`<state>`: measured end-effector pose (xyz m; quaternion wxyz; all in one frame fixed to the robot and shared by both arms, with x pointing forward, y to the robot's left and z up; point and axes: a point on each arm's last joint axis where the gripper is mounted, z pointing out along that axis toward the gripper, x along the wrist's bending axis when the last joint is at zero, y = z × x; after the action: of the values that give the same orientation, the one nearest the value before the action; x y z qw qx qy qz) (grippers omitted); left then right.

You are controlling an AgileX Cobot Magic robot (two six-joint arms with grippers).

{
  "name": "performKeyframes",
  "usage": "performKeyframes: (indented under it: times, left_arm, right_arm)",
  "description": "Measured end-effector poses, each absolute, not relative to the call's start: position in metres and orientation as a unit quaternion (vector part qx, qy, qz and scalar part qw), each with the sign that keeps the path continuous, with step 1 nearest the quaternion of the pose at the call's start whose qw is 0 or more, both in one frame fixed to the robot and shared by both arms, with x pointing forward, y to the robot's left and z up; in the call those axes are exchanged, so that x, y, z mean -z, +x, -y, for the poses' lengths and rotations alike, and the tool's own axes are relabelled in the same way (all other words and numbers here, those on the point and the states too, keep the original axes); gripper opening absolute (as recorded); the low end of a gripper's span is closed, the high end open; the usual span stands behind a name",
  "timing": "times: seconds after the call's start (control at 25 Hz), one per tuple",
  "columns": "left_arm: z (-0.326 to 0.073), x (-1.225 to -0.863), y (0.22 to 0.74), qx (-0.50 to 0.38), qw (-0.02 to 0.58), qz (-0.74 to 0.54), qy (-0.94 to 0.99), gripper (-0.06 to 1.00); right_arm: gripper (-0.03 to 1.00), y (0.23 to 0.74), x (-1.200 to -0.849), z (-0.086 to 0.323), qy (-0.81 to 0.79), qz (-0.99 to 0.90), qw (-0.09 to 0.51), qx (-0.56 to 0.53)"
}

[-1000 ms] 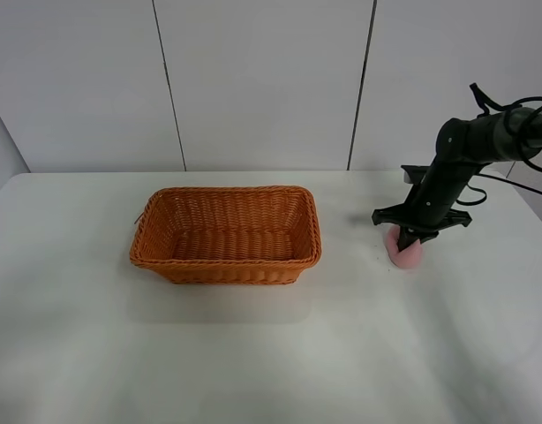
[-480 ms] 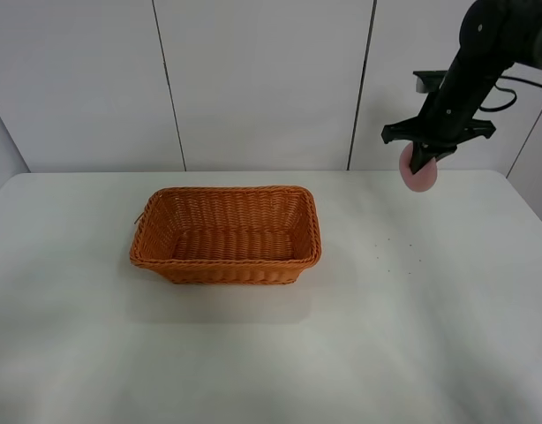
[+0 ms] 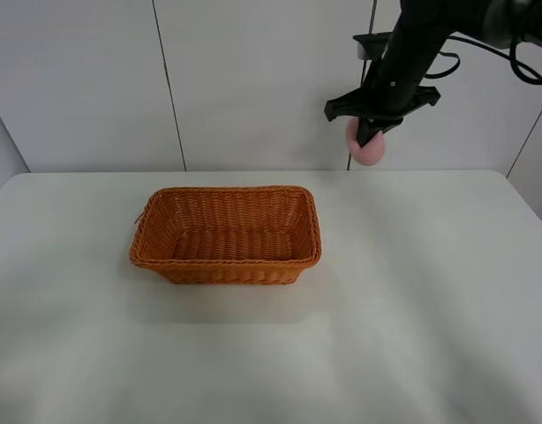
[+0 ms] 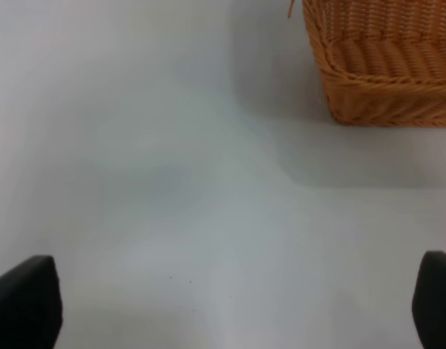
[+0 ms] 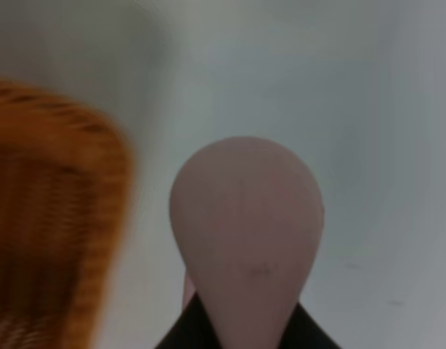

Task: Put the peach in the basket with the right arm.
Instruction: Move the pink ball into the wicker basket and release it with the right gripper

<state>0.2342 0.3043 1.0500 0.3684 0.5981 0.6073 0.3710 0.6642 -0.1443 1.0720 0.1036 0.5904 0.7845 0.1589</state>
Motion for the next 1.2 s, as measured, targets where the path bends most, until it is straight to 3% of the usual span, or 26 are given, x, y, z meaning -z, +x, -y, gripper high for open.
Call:
performKeyframes:
  times: [0.4, 0.72, 0.84, 1.04, 1.2]
  left_arm:
    - [-0.304, -1.05, 0.234, -0.371, 0.368, -0.607, 0.598, 0.99]
    - [-0.304, -1.05, 0.234, -0.371, 0.368, -0.607, 0.598, 0.99]
    - [-0.304, -1.05, 0.234, -0.371, 0.368, -0.607, 0.598, 0.99]
    - [-0.304, -1.05, 0.234, -0.371, 0.368, -0.607, 0.598, 0.99]
    - [-0.304, -1.05, 0.234, -0.371, 0.368, -0.607, 0.598, 0.99]
  right_arm:
    - [0.0, 0.618, -1.062, 0.029, 0.483, -0.847, 0.089, -0.205]
    - [0.02, 0.622, -0.978, -0.024, 0.452, -0.867, 0.074, -0.197]
    - [0.14, 0.628, -0.947, -0.027, 0.455, -0.87, 0.066, -0.177]
    - [0.58, 0.628, -0.924, -0.027, 0.459, -0.874, 0.052, -0.152]
    - [0.68, 0.631, -0.938, -0.031, 0.459, -0.872, 0.053, -0.164]
